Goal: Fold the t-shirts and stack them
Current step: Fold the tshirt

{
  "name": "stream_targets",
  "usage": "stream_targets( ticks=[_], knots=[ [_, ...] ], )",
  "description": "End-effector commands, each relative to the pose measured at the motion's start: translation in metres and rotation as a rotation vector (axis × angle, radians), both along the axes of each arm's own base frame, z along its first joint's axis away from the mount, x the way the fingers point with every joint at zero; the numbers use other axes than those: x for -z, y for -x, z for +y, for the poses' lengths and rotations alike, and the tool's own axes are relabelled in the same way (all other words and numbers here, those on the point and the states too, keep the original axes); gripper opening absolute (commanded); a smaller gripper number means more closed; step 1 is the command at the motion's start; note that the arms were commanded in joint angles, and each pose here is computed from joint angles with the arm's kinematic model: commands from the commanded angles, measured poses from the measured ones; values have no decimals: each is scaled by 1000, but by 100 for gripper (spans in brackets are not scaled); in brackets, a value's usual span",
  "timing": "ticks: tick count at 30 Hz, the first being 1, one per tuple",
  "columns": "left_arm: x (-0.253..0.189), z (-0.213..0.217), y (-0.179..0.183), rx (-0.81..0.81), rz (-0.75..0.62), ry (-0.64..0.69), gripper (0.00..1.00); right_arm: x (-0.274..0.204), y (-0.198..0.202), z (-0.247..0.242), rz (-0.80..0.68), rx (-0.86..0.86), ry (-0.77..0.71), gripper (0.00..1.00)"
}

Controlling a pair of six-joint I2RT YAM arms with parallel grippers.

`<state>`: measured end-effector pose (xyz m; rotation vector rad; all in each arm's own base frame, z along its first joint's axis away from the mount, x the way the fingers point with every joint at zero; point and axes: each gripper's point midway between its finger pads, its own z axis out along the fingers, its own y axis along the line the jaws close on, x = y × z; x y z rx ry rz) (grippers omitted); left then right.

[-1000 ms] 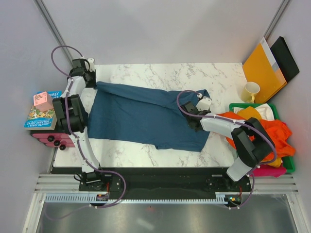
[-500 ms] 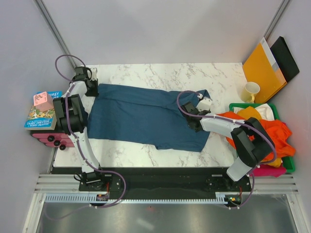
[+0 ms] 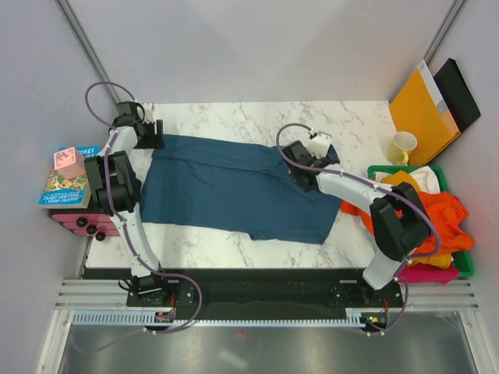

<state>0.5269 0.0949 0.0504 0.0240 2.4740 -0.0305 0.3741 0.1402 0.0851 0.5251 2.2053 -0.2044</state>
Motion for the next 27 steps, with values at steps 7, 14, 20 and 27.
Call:
stream_targets(
  ticks=[7, 14, 20, 27],
  knots=[
    [-107, -9, -68, 28, -264, 72, 66, -47, -103, 8, -74, -70, -9, 24],
    [-44, -30, -75, 89, -159, 60, 48, 11, -117, -6, 45, 5, -41, 2],
    [-19, -37, -74, 79, -113, 104, 48, 14, -106, -20, 47, 50, -34, 33],
    [-17, -41, -78, 81, -106, 94, 48, 11, -95, -45, 72, 112, -27, 38]
  ],
)
